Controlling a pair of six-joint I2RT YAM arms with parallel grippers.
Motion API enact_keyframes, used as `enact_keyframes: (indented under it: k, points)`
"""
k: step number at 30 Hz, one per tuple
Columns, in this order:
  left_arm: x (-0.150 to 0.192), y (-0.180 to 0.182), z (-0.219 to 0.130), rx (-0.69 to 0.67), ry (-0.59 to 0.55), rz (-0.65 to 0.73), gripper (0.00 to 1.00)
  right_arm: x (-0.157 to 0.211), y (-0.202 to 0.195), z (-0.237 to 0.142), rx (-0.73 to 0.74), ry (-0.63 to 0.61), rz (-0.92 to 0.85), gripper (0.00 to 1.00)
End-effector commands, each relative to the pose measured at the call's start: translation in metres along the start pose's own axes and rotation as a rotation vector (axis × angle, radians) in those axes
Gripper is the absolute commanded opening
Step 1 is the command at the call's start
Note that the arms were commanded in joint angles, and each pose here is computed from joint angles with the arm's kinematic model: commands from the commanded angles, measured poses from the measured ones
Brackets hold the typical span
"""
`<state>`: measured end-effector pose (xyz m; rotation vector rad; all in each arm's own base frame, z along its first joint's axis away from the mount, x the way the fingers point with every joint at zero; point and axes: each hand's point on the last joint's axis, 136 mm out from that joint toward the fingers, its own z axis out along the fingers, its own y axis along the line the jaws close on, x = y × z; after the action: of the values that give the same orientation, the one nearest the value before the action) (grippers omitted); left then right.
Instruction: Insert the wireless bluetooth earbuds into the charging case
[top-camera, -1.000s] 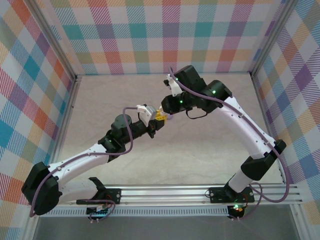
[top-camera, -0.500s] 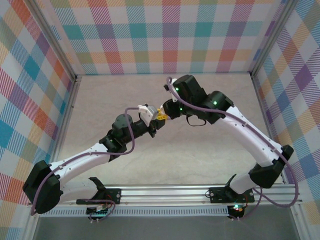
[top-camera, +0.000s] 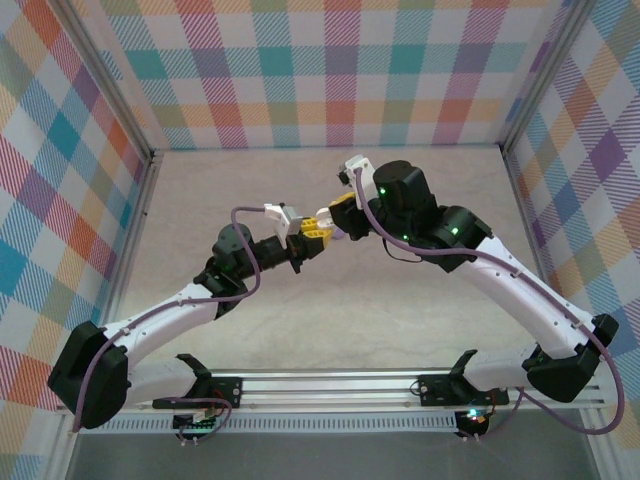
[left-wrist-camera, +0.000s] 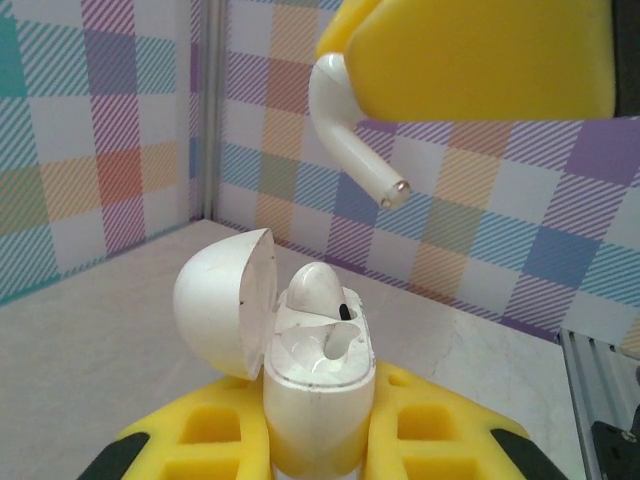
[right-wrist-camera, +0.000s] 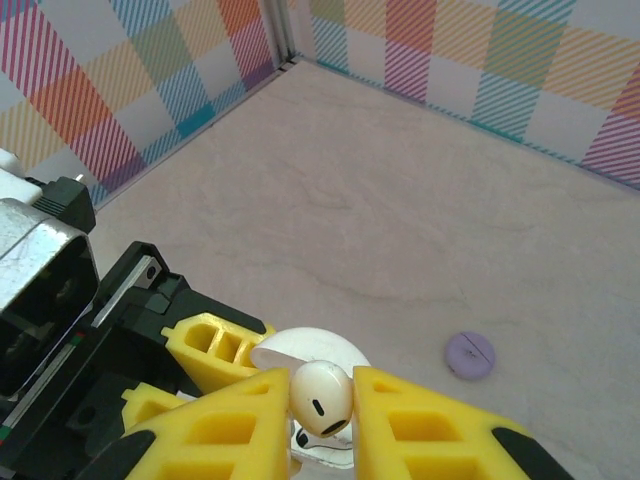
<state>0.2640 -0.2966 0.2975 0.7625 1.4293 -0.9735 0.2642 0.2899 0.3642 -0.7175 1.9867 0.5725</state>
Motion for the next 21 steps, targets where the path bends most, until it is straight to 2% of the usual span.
enact_keyframes:
  k: [1,3,5,8,11,13,17,21]
  points:
    - [-0.003,0.016,-0.003,-0.099,0.059,-0.012,0.00,0.007,-0.019,0.011,0.087,0.044,0.040,0.20]
    - [0.017,0.036,-0.012,-0.231,0.170,-0.023,0.00,0.036,-0.047,0.022,0.178,0.170,0.136,0.19]
    - [0.028,0.044,-0.024,-0.300,0.216,-0.016,0.00,0.078,-0.070,0.039,0.213,0.328,0.272,0.22]
    - [0.035,0.047,-0.038,-0.349,0.241,-0.018,0.00,0.157,-0.082,0.070,0.204,0.617,0.388,0.23]
    - [0.042,0.047,-0.046,-0.364,0.267,-0.022,0.00,0.231,-0.082,0.099,0.190,0.894,0.421,0.22]
    - [0.044,0.046,-0.049,-0.368,0.269,-0.025,0.00,0.265,-0.083,0.111,0.196,1.028,0.434,0.21]
    - [0.051,0.045,-0.053,-0.368,0.287,-0.031,0.00,0.295,-0.090,0.125,0.233,1.143,0.429,0.21]
    - [0.056,0.045,-0.053,-0.368,0.297,-0.031,0.00,0.308,-0.093,0.131,0.248,1.230,0.423,0.28]
